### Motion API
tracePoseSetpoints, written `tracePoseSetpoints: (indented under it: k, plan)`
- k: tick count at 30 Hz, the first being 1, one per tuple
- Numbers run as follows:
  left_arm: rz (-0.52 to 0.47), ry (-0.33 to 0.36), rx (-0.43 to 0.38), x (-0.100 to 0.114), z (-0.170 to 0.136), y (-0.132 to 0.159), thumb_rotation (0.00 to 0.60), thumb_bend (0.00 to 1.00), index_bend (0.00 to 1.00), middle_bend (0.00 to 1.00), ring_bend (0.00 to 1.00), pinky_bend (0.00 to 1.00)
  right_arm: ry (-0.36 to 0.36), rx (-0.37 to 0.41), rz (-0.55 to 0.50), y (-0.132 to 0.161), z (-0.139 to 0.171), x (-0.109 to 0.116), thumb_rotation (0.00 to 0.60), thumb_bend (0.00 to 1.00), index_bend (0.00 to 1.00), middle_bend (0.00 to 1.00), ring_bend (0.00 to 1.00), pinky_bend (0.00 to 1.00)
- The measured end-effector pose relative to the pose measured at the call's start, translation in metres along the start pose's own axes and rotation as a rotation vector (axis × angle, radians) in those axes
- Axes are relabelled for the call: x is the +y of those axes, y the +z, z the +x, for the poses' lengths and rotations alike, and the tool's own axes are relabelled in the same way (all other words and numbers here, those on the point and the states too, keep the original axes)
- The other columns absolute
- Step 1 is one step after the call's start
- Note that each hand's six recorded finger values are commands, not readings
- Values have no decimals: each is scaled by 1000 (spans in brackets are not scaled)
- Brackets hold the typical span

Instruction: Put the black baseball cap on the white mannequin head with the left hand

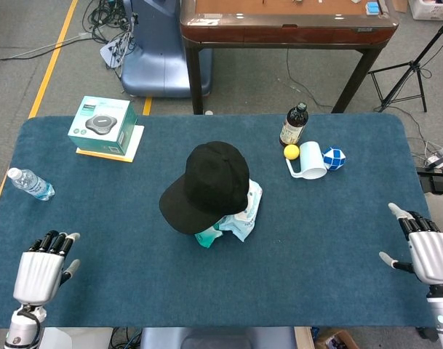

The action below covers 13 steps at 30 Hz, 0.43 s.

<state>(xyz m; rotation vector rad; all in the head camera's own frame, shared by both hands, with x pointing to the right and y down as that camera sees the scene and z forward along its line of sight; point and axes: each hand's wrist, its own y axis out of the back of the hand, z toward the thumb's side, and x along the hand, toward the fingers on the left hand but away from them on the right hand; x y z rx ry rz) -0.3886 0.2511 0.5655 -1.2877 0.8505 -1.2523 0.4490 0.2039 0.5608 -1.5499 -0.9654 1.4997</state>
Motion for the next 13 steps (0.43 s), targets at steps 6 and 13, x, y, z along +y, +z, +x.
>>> tracePoseSetpoints:
  k: [6, 13]
  plan:
    - [-62, -115, 61, -17, -11, -28, 600, 41, 397, 487, 344, 587, 10, -2, 13, 3, -2, -4, 600, 0, 90, 246, 185, 258]
    - [-89, -159, 83, -22, -9, -42, 600, 41, 399, 486, 344, 588, 11, -14, 6, -1, -2, -4, 600, 0, 90, 246, 185, 258]
